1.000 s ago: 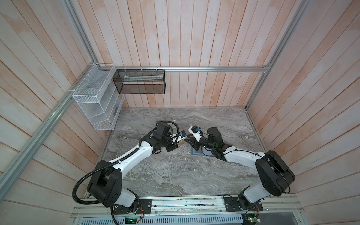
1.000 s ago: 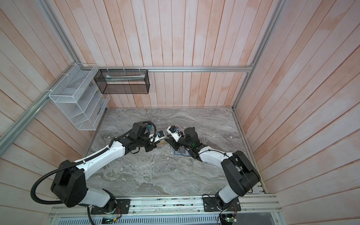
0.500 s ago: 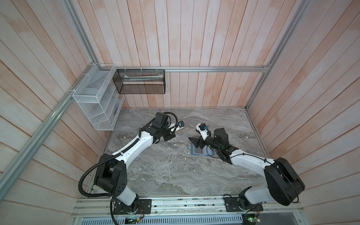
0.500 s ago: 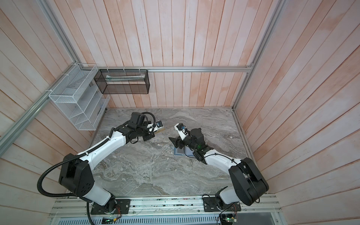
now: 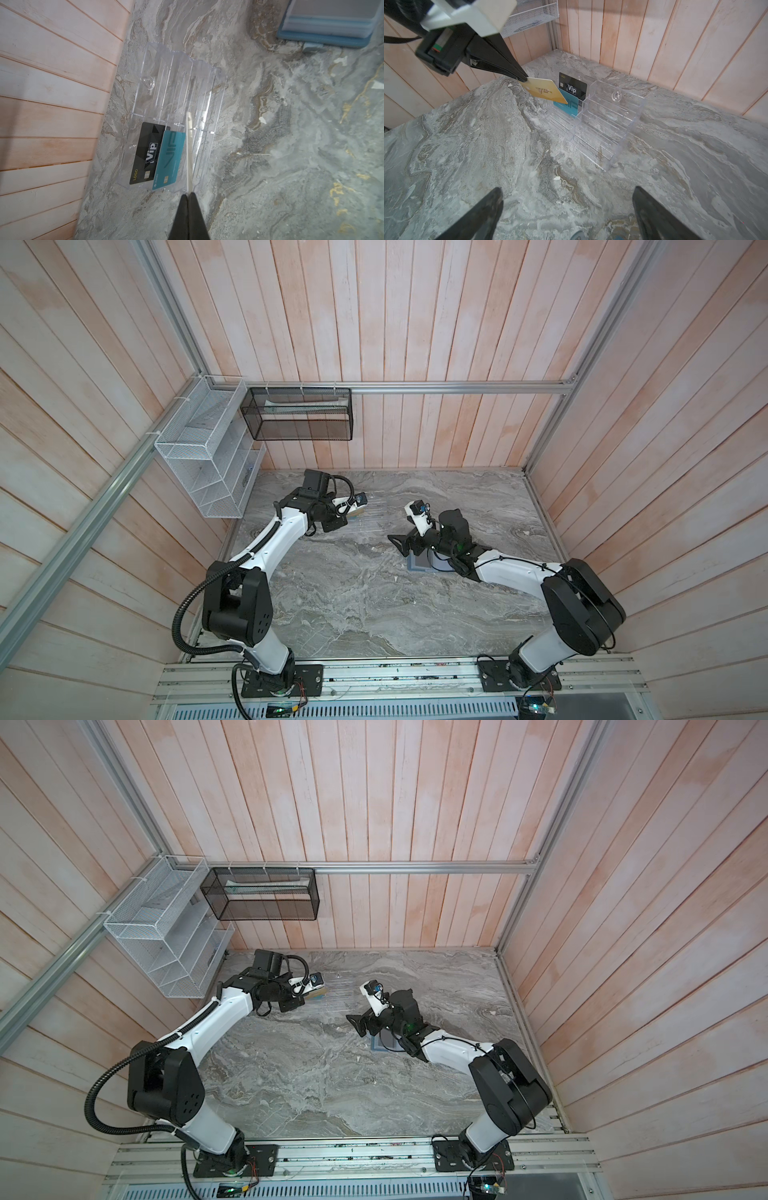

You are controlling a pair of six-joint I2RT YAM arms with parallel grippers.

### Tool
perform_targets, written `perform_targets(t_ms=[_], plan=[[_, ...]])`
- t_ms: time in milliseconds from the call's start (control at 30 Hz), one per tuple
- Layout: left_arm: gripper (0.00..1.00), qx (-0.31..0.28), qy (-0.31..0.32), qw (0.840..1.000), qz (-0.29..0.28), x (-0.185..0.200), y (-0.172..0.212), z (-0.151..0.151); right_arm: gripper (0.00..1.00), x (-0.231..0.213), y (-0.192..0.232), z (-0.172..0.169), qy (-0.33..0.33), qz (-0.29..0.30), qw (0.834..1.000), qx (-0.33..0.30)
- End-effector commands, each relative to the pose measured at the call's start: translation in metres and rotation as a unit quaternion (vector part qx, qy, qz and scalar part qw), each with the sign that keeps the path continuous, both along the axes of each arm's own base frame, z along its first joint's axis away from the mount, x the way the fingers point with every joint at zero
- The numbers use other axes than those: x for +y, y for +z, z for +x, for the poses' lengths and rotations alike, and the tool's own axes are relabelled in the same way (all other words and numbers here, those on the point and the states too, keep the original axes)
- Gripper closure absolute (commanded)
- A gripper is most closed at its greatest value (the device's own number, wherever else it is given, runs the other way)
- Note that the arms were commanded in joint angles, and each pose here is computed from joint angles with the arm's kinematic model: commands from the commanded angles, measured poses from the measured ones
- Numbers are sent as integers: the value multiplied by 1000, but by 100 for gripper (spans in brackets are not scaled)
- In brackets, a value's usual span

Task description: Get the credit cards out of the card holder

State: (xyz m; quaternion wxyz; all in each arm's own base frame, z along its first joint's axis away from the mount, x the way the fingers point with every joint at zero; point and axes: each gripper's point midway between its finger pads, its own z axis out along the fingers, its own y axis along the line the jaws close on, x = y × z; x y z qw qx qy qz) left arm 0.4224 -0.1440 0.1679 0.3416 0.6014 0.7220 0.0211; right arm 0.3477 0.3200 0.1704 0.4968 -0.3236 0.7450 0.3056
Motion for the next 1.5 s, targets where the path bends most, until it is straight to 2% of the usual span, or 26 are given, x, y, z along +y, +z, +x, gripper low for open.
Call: perform_targets(t_ms=[0,167,367,867,1467], plan=[[100,5,-28,999,21,2,-11,2,2,9,-3,11,-21,0,1000,17],[100,1,-26,998,63,15,-30,13,2,16,-11,20,-27,8,999,37],[100,-3,-21,998,62,21,-34,22,2,26,-18,20,-8,14,999,52],[100,-14,-60,997,50,18,-45,25,2,37,-27,29,-4,13,998,69],[100,8,-74,996,42,9,-67,25,2,36,-36,29,-7,9,997,73]])
